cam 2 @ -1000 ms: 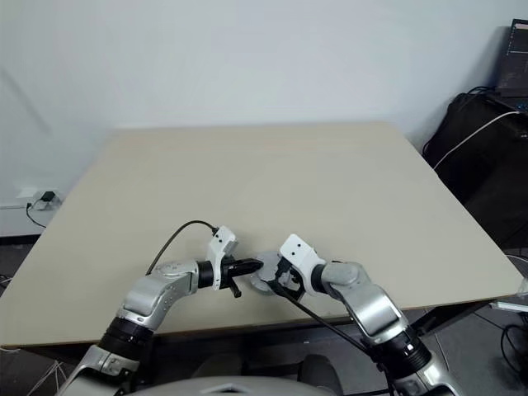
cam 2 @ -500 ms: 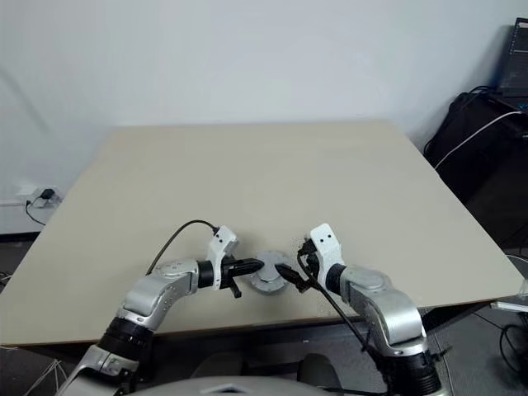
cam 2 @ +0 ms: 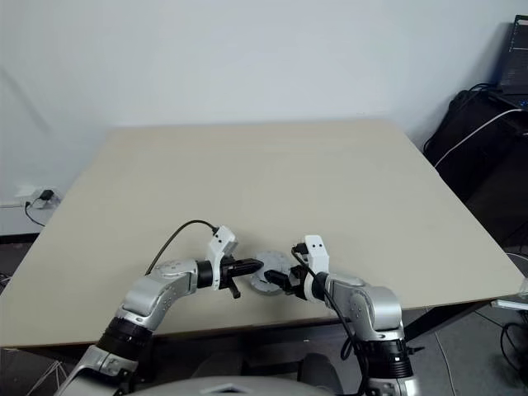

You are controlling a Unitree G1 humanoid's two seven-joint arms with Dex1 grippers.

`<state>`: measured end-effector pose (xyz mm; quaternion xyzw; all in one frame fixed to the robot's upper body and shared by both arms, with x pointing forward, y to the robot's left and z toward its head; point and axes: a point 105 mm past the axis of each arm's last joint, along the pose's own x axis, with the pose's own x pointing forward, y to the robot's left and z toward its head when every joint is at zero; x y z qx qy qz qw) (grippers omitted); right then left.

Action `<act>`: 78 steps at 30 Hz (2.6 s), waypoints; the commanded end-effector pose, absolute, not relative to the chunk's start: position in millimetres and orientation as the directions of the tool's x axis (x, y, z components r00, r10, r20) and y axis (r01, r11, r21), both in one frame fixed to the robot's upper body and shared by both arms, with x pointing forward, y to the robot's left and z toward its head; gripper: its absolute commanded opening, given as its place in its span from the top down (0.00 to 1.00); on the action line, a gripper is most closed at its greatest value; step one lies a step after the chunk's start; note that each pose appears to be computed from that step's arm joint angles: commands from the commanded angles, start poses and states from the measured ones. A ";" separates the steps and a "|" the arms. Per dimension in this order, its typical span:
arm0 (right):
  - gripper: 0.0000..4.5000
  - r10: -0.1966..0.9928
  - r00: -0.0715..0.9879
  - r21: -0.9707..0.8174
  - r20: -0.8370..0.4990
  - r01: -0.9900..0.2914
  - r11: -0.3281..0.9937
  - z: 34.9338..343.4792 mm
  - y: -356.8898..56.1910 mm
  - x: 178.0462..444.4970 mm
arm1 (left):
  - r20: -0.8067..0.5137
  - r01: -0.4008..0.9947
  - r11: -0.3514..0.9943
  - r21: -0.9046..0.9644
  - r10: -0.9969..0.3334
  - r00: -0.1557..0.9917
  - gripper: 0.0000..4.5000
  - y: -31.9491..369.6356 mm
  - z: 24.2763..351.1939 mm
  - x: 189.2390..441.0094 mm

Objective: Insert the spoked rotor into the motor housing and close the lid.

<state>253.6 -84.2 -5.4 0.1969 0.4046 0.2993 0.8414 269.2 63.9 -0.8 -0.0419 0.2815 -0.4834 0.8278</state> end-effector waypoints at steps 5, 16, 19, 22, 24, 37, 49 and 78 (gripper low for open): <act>0.01 0.723 0.473 0.752 -0.503 -0.171 0.636 -6.5 -79.6 255.1 | -0.478 0.759 0.544 -0.357 -0.805 0.351 1.00 65.3 -15.8 258.8; 0.01 0.843 0.442 0.917 -0.308 -0.096 0.386 13.7 -62.5 249.6 | -0.480 0.756 0.549 -0.357 -0.802 0.355 1.00 66.4 -16.1 258.1; 0.01 0.856 0.416 0.922 -0.306 -0.094 0.375 13.5 -58.0 245.2 | -0.482 0.754 0.552 -0.356 -0.800 0.357 1.00 67.3 -16.4 258.1; 0.01 0.850 0.427 0.925 -0.309 -0.074 0.373 11.7 -56.5 246.6 | -0.482 0.753 0.553 -0.357 -0.799 0.359 1.00 67.5 -16.4 258.3; 0.01 0.845 0.432 0.925 -0.314 -0.062 0.376 10.5 -54.6 247.3 | -0.483 0.752 0.555 -0.357 -0.798 0.360 1.00 67.8 -16.4 258.0; 0.53 0.873 0.383 0.941 -0.302 -0.026 0.337 6.0 -45.7 236.8 | -0.487 0.748 0.560 -0.355 -0.794 0.364 1.00 69.2 -17.4 257.0; 0.71 0.874 0.364 0.935 -0.321 -0.024 0.353 4.6 -46.9 233.1 | -0.481 0.738 0.566 -0.368 -0.795 0.369 1.00 68.2 -19.5 253.7; 0.73 0.867 0.453 0.967 -0.209 -0.037 0.253 23.4 -50.6 239.4 | 0.007 0.197 0.527 -0.827 -0.341 0.940 0.92 133.0 51.9 232.0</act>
